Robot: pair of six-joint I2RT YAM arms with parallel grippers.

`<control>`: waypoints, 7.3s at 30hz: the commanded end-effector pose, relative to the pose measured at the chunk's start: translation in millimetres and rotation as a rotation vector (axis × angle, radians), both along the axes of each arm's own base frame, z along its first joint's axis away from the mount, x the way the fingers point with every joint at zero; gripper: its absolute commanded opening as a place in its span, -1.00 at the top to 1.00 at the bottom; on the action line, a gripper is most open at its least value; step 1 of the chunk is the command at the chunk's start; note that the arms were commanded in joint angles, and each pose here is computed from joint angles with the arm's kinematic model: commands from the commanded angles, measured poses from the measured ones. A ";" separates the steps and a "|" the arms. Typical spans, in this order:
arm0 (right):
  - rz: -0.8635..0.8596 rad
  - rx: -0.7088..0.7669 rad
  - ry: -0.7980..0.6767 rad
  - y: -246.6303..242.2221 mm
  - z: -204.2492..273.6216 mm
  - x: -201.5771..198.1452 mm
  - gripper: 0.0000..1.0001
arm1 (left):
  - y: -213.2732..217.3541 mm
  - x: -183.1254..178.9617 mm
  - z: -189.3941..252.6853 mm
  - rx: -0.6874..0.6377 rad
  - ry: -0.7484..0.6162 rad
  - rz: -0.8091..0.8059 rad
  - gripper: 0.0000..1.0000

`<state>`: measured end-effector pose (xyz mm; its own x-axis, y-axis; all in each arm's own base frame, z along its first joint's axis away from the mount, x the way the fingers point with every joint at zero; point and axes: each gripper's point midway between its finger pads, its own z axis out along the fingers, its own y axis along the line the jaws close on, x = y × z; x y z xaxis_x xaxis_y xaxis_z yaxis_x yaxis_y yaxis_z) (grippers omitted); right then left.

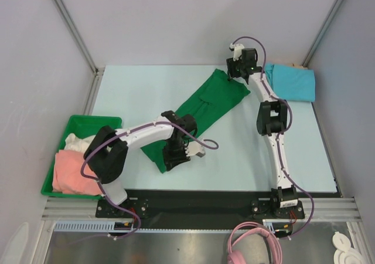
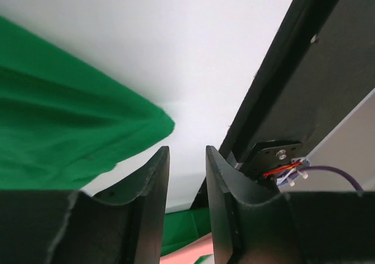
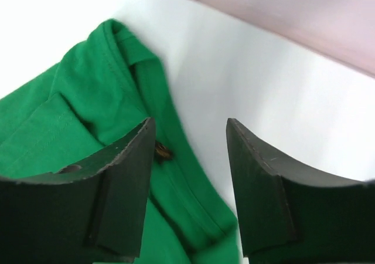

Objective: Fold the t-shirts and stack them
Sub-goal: Fold the tshirt

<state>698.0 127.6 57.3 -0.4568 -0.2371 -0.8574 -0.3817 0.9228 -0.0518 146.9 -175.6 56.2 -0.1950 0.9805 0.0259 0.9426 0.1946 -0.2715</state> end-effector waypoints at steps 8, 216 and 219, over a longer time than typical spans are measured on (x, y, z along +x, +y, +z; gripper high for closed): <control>0.020 0.096 0.033 -8.9 127.3 -74.8 -0.18 | -33.3 36.2 14.7 -0.088 -0.117 0.026 0.14; -0.056 0.652 0.660 54.1 83.9 -370.8 1.00 | -80.5 169.1 60.8 -0.603 0.029 1.269 0.99; -0.055 0.648 0.657 54.8 82.2 -356.6 1.00 | -85.3 189.6 67.1 -0.633 0.000 1.262 0.99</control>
